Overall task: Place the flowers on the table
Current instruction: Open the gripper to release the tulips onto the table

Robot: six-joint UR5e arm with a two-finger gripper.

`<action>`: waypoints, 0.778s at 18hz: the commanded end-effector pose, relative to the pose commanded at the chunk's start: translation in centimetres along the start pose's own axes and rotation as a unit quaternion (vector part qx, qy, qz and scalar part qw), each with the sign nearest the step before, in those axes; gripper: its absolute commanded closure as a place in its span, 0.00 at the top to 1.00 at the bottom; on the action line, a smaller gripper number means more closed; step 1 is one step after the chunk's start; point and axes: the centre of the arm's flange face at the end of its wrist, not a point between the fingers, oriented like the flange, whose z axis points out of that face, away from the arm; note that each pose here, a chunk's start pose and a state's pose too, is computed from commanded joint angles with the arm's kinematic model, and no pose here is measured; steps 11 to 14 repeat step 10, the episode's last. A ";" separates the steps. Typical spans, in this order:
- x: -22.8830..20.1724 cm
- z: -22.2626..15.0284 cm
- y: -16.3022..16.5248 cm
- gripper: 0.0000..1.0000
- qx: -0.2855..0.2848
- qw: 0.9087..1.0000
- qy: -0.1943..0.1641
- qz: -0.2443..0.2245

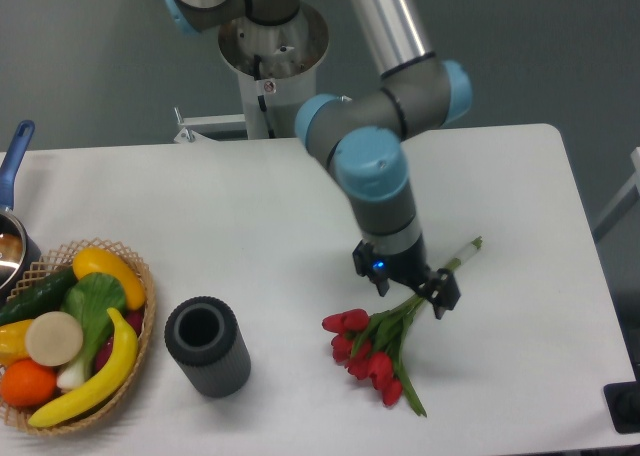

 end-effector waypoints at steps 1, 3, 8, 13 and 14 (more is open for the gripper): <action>-0.7 -1.4 0.4 1.00 -0.004 1.000 0.012 0.017; -2.6 -4.5 3.0 1.00 0.008 0.997 0.057 0.044; -3.6 -8.4 11.4 1.00 0.031 0.980 0.115 0.158; -3.7 -8.6 11.9 1.00 0.038 0.981 0.115 0.154; -3.7 -8.6 11.9 1.00 0.038 0.981 0.115 0.154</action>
